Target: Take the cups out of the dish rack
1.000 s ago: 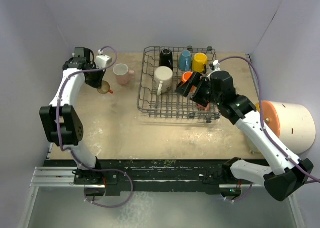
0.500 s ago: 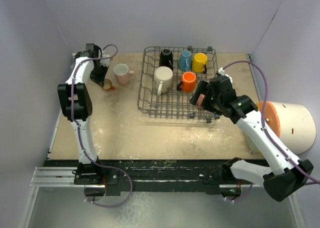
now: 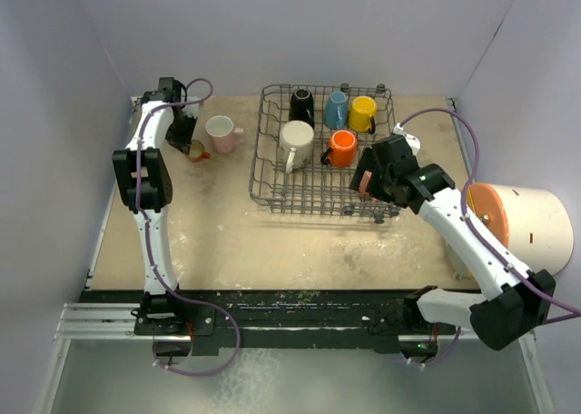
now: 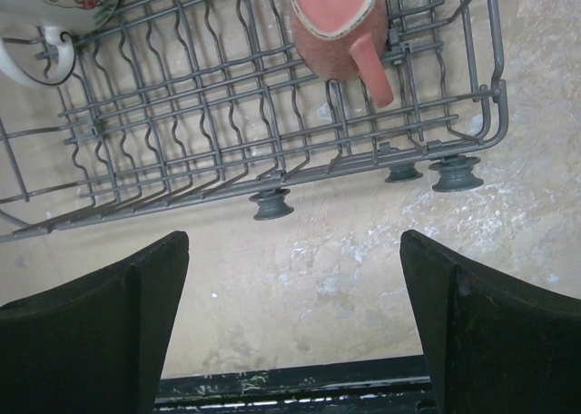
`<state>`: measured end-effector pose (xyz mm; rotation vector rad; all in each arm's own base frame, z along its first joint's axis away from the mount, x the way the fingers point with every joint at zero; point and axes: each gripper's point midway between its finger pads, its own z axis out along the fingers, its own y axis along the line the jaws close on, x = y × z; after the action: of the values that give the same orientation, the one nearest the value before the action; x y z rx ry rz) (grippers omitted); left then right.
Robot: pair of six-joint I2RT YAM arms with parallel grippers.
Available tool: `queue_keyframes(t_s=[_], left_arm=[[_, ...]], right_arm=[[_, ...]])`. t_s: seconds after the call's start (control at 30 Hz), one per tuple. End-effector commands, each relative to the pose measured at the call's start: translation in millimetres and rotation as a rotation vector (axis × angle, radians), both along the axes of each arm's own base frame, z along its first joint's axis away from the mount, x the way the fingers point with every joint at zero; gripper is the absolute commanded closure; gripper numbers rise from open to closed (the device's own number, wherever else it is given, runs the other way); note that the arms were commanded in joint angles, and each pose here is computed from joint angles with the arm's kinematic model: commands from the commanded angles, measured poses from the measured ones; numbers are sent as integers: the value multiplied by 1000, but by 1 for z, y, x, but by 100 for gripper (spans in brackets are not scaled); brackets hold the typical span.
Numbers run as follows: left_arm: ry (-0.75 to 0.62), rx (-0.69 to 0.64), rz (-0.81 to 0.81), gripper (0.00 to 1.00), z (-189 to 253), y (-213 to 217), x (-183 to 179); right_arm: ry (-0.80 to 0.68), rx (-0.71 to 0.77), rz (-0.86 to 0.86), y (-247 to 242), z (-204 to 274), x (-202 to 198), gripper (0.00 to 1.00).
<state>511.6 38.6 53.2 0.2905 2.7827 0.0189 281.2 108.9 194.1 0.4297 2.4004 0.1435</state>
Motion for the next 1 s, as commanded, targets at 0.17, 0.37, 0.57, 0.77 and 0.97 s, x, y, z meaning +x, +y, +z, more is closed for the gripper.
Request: queue_keyframes(t_s=[0.17,0.37,0.57,0.77,0.97], left_arm=[[-185,-4,21,40,41,7,32],[-307,-4,9,38,91,8,33],[-405,-38,-48,37,156,-2,15],[-402,-196,-185,12,197,-38,-49],[-351,-332,-301,0,193,-71,-120]], right_arm=[[-7,-88,-35,-11,-6,24,0],[13,-138,-56,-18,-17,33,0],[43,-193,-72,-31,-30,47,4],[75,-224,-32,-30,-51,70,17],[123,-221,7,-33,-77,87,27]])
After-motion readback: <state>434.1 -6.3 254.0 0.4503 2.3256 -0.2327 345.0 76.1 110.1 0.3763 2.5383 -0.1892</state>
